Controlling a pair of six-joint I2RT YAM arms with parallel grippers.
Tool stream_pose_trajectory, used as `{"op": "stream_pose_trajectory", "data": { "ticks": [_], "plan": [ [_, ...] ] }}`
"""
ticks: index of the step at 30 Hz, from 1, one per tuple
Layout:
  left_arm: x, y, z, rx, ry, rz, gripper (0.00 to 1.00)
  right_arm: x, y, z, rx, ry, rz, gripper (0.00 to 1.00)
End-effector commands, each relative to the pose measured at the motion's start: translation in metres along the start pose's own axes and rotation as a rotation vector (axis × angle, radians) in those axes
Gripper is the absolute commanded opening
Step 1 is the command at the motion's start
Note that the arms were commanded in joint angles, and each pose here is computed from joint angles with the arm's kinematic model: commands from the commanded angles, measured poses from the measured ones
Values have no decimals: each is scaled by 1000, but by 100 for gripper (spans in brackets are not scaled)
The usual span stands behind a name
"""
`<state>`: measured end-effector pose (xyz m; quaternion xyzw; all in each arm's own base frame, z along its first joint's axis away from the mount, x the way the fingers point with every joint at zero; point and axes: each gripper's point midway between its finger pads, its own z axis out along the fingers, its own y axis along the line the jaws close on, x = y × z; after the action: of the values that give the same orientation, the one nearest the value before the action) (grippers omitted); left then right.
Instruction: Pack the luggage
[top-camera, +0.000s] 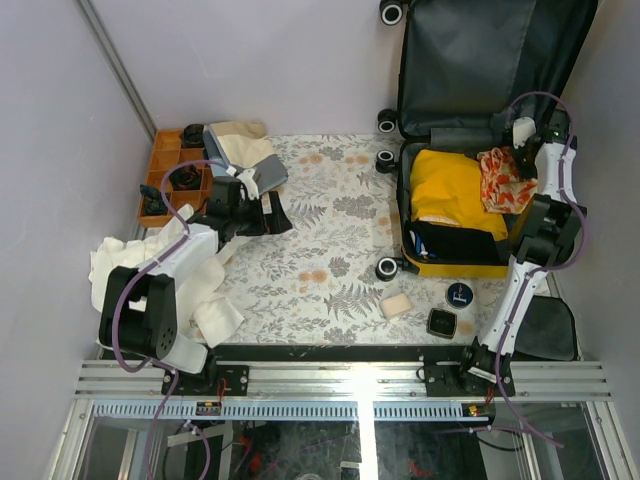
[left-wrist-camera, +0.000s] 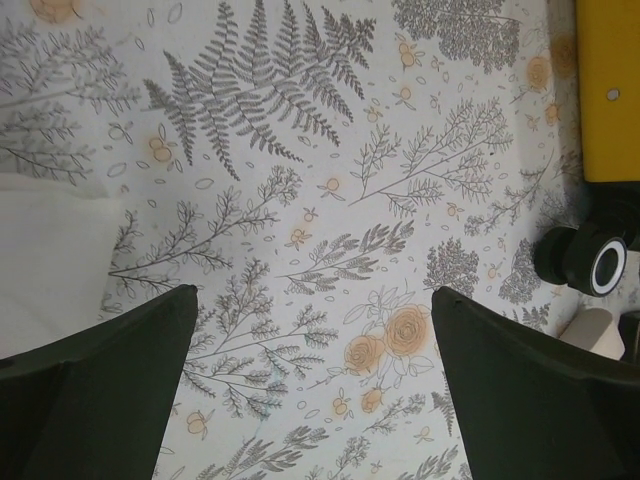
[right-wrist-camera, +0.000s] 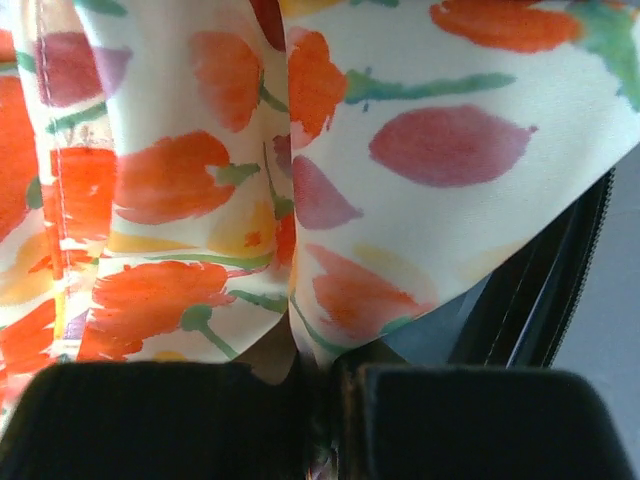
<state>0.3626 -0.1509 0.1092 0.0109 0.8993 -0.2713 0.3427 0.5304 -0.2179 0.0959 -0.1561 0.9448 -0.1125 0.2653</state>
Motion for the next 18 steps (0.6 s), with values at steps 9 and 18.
{"op": "stream_pose_trajectory", "data": {
  "ticks": [9, 18],
  "plan": [
    [-59, 8, -9, -85, -73, 197, 100, -46, -36, -39, 153, -125, -50, 86],
    [-122, 63, -7, -193, -48, 316, 100, -84, -22, -107, 93, -280, -4, 94]
  ]
}}
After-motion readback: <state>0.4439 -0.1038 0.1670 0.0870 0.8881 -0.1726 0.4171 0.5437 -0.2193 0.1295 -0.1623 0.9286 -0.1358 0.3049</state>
